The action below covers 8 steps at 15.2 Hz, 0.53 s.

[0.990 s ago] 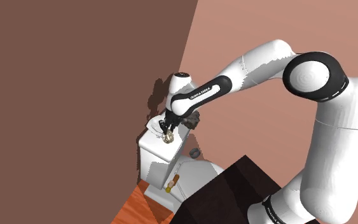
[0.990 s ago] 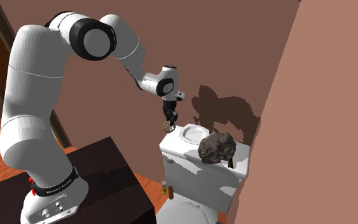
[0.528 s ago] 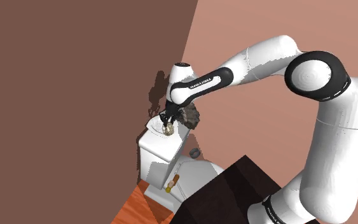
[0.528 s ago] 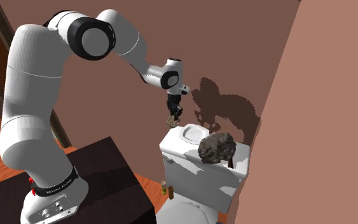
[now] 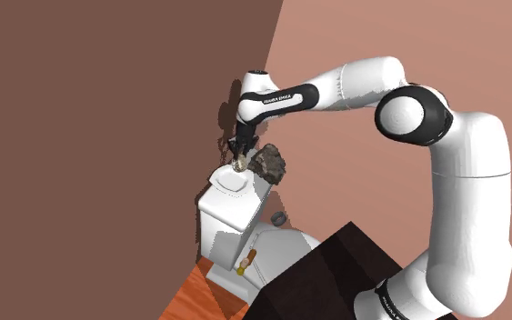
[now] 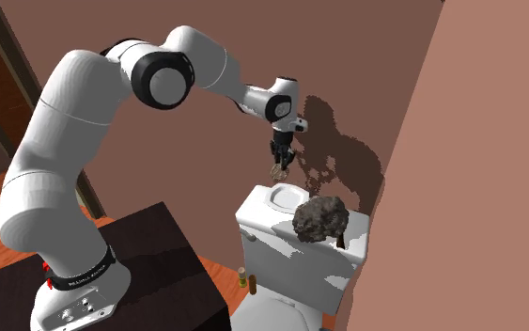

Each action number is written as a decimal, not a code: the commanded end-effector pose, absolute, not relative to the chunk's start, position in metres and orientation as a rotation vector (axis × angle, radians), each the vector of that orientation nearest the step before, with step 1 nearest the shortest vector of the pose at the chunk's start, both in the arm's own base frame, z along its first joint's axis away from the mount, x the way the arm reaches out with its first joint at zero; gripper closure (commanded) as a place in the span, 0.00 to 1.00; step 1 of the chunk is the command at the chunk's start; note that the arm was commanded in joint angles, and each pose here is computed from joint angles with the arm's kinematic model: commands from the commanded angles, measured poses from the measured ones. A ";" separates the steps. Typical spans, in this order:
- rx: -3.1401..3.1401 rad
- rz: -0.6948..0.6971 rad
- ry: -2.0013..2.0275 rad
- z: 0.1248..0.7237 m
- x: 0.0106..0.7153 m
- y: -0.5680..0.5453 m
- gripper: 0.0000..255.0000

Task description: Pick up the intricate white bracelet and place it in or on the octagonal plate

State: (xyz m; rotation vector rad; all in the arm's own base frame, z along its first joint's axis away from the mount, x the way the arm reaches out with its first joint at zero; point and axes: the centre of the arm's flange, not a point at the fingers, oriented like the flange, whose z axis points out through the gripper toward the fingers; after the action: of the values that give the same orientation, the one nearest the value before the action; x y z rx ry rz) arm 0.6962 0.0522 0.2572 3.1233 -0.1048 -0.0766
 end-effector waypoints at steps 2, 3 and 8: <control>3.123 -0.077 -0.104 0.262 0.733 0.033 1.00; 3.123 -0.077 -0.104 0.256 0.733 0.033 1.00; 3.123 -0.077 -0.104 0.230 0.733 0.033 1.00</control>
State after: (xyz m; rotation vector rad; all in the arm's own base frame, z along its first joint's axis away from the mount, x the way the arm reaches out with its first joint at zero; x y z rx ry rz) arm 0.7338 0.0327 0.2347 3.1229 -0.1040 -0.0775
